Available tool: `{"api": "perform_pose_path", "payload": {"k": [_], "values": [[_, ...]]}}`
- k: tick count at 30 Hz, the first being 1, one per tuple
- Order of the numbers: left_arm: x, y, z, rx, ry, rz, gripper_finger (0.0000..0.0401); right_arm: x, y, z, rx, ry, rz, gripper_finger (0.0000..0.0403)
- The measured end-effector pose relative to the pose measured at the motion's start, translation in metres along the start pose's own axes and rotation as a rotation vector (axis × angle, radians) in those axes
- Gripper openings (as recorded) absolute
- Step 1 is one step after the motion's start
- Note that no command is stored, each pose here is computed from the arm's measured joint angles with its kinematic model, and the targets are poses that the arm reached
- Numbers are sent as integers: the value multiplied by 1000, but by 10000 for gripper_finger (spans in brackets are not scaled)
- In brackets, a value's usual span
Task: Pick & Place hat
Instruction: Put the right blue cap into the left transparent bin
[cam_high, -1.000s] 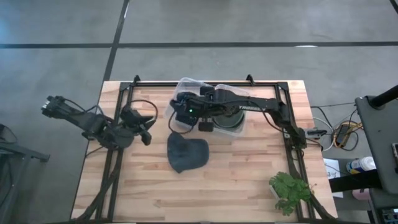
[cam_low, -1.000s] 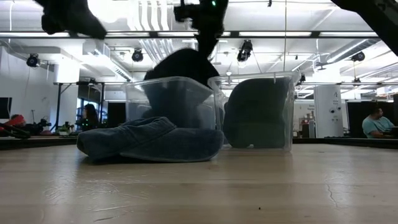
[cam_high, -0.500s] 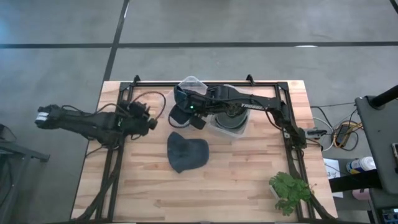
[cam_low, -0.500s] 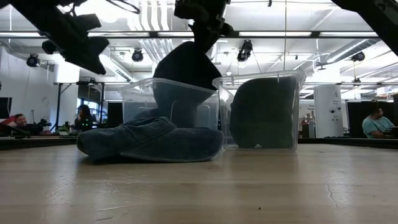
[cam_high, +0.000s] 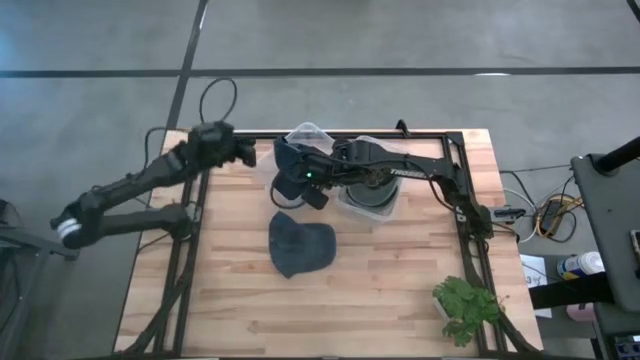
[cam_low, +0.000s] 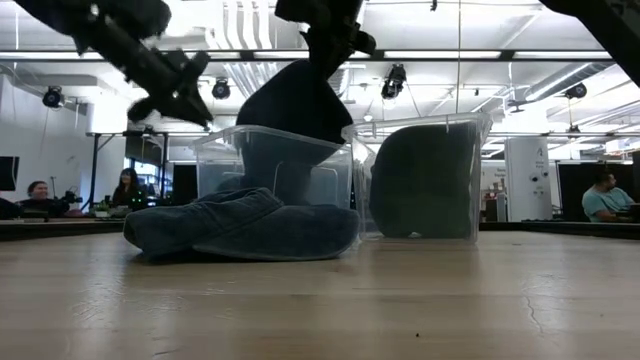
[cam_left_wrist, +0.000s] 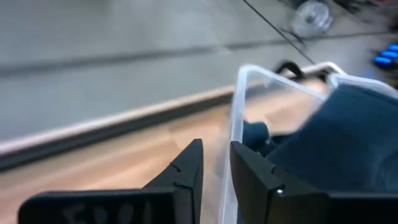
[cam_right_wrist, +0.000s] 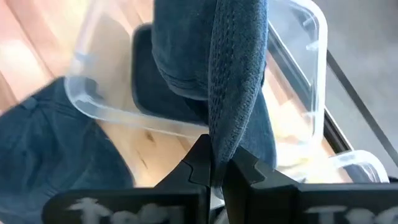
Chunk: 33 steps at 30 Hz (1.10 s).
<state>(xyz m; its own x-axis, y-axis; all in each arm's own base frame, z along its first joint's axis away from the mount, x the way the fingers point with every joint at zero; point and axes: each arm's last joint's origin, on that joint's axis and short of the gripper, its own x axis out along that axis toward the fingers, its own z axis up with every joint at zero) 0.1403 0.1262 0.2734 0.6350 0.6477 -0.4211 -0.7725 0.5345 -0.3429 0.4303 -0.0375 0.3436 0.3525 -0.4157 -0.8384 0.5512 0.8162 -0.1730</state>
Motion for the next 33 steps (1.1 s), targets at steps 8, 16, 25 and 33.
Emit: {"api": "perform_pose_path", "payload": {"k": [8,16,25,33], "values": [[55,34,-10,-154,266,-140,73,3,-4,-2,104,-5,-96,13],[70,15,-23,-148,379,-328,73,-8,-12,-3,105,-107,-322,13],[60,-18,-34,-62,397,-434,73,9,-12,-12,79,46,-296,13],[64,-50,-49,15,400,-532,73,43,10,-19,-71,190,-179,13]]}}
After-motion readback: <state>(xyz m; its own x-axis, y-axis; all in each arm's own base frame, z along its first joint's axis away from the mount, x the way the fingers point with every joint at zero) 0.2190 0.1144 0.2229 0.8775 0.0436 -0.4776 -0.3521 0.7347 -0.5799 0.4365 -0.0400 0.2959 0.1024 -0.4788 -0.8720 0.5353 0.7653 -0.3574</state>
